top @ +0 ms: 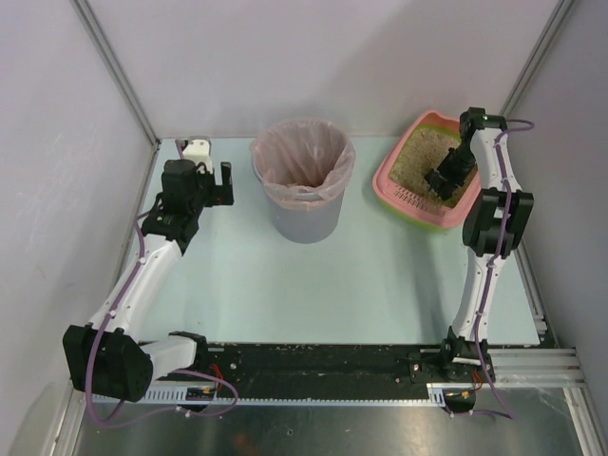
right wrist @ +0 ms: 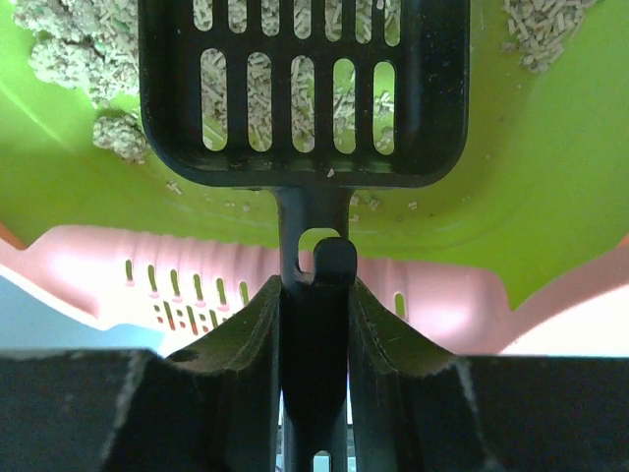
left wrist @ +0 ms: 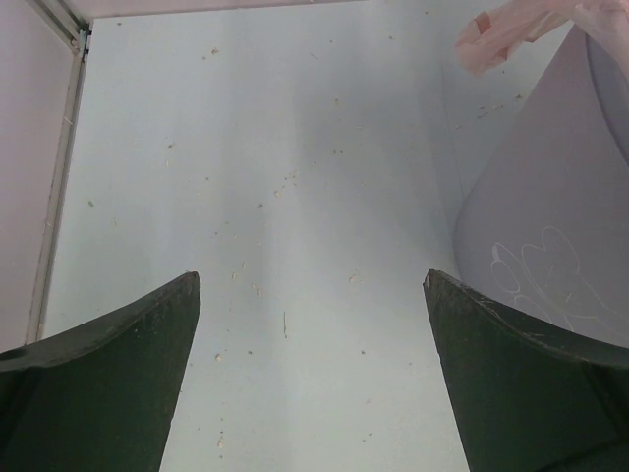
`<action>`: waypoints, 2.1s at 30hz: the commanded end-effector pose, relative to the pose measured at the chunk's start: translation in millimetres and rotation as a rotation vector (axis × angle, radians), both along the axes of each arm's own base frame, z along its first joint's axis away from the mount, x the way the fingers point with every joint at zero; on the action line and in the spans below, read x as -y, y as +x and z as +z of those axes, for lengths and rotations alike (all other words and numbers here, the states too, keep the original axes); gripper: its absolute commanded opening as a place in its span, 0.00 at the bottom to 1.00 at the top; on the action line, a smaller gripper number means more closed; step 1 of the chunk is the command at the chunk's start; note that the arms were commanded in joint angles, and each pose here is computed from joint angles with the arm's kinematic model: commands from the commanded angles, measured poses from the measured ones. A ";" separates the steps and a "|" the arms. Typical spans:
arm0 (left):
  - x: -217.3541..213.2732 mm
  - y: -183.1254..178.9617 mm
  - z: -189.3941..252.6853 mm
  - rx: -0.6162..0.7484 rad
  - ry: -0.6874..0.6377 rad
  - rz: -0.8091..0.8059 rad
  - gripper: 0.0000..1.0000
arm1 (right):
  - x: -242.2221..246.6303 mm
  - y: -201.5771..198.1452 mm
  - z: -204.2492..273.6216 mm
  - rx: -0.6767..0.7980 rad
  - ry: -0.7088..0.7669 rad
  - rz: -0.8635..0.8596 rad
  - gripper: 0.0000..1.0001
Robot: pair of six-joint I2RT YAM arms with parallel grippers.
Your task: Clean the litter box
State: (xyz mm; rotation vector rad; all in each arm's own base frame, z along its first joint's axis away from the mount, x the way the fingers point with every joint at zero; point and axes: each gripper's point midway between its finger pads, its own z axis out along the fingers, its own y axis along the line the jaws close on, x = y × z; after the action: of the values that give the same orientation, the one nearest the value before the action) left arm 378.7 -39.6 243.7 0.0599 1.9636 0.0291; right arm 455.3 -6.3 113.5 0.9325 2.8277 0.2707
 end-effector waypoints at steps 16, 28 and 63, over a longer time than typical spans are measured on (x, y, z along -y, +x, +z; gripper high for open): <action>-5.5 7.0 36.9 0.090 0.057 -0.003 1.00 | 24.1 -14.3 -18.2 -0.145 -0.066 -0.076 0.00; -11.4 3.1 37.7 0.094 0.027 0.053 1.00 | 40.0 6.7 -26.9 -0.067 -0.129 -0.091 0.00; 2.4 -50.8 14.2 0.027 -0.132 0.012 1.00 | 55.7 53.5 -8.6 0.198 -0.466 0.234 0.00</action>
State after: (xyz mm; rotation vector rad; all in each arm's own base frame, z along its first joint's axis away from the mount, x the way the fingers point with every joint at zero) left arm 334.6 -31.2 252.4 -0.0228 1.9483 0.0009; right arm 485.8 -64.5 62.5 0.5349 2.7770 -0.2518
